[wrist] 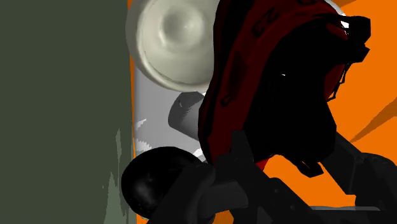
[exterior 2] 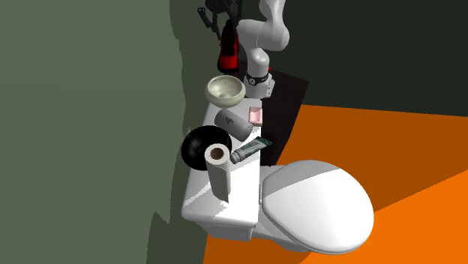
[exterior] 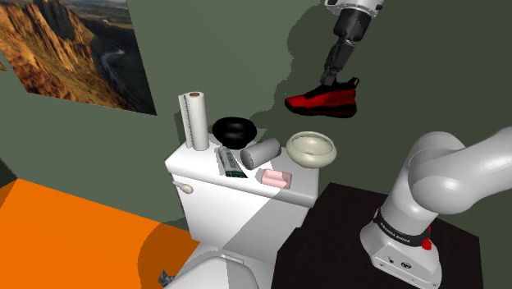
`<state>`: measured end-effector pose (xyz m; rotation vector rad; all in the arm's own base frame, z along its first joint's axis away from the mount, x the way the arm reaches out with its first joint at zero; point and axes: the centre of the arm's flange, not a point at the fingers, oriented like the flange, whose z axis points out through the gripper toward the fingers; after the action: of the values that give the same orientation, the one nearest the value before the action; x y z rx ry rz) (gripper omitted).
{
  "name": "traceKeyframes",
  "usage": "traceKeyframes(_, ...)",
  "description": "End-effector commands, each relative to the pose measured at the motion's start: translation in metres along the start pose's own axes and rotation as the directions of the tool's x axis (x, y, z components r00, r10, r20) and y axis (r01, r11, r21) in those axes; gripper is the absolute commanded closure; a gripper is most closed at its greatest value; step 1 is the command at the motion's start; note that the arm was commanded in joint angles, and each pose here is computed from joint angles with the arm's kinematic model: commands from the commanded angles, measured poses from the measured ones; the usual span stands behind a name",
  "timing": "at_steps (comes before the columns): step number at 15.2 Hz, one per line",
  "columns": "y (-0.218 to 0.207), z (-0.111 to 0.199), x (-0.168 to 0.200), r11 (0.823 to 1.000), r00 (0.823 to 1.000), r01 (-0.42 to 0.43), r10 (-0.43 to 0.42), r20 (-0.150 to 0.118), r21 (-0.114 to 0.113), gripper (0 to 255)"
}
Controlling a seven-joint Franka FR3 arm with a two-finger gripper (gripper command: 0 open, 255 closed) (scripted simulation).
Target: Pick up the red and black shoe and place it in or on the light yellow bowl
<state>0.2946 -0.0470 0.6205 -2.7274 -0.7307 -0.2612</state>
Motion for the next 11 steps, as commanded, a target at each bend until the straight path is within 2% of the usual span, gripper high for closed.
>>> traceKeyframes(1, 0.016, -0.003, -0.02, 0.996, 0.997, -0.076, 0.075, -0.01, -0.051, 255)
traceKeyframes(11, 0.028, 0.047, -0.034, 0.996, 0.997, -0.076, 0.075, -0.01, -0.051, 255)
